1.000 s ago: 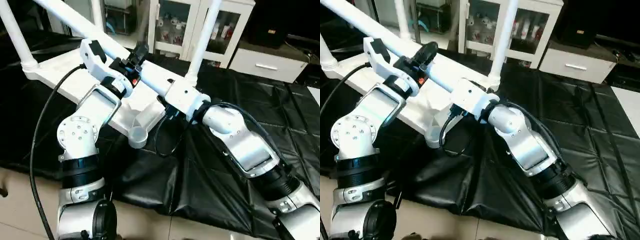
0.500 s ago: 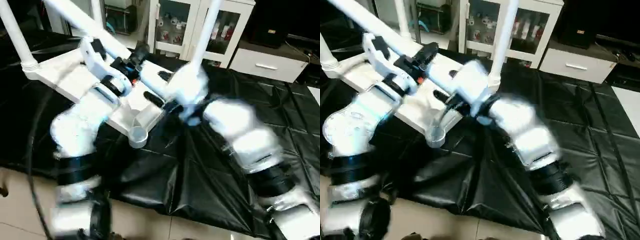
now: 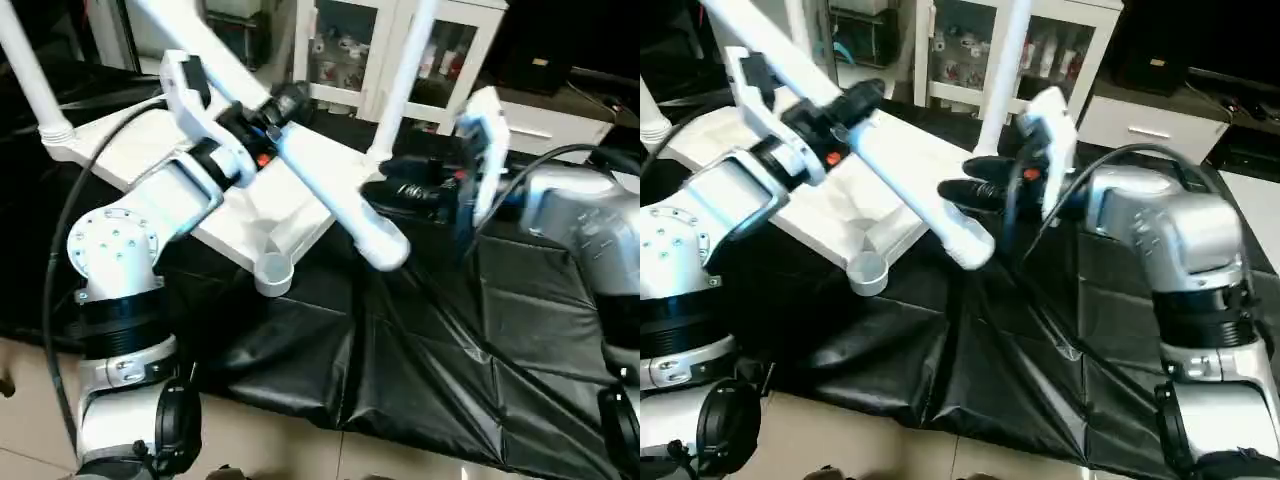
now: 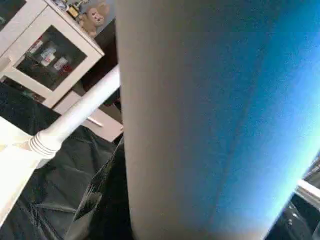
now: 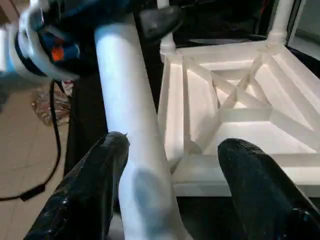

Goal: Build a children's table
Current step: Pick table leg

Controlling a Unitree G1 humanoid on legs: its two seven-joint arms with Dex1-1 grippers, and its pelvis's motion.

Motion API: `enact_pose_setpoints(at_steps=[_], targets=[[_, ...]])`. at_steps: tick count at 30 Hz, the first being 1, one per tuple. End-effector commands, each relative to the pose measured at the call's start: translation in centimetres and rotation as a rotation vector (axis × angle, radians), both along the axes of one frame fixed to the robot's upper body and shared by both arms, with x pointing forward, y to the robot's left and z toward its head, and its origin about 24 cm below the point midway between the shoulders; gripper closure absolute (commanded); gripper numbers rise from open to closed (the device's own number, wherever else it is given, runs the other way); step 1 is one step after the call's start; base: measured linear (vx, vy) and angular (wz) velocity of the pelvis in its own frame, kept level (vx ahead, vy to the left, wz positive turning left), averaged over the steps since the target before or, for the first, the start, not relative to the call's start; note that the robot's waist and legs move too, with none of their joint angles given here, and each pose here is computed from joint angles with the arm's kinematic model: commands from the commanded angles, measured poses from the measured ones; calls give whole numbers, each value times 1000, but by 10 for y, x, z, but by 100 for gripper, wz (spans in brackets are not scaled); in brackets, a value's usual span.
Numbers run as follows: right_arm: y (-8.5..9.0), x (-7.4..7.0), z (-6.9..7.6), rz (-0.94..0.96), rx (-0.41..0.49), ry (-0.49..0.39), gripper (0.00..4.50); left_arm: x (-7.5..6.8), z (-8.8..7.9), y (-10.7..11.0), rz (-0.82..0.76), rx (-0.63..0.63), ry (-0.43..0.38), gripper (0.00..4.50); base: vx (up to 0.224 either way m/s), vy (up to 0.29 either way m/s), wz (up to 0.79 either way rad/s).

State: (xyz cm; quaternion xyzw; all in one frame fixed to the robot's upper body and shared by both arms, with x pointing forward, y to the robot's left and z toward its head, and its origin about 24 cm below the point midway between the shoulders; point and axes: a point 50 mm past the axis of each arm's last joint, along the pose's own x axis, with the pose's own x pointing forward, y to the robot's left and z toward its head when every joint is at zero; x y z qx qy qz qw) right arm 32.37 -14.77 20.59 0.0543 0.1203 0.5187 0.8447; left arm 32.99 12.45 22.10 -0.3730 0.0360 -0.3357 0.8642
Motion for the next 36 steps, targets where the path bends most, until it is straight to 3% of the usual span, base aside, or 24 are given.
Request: enact_pose_setpoints(at_steps=[1,10,16,21,36], targets=[[-4,0,7,-7,27,15,124,-3,13,-6,-47,-4,-49,278,0,0,0],[0,-6,5,42,20,70,124,-7,15,-8,-112,-2,-66,278,0,0,0],[8,-13,0,99,-42,47,124,-17,13,-15,-216,174,-177,278,0,0,0],[19,-21,-10,195,-90,73,124,-21,15,-23,-311,282,-232,278,0,0,0],[40,-33,-42,316,-225,92,124,-27,14,-36,-478,403,-319,279,0,0,0]])
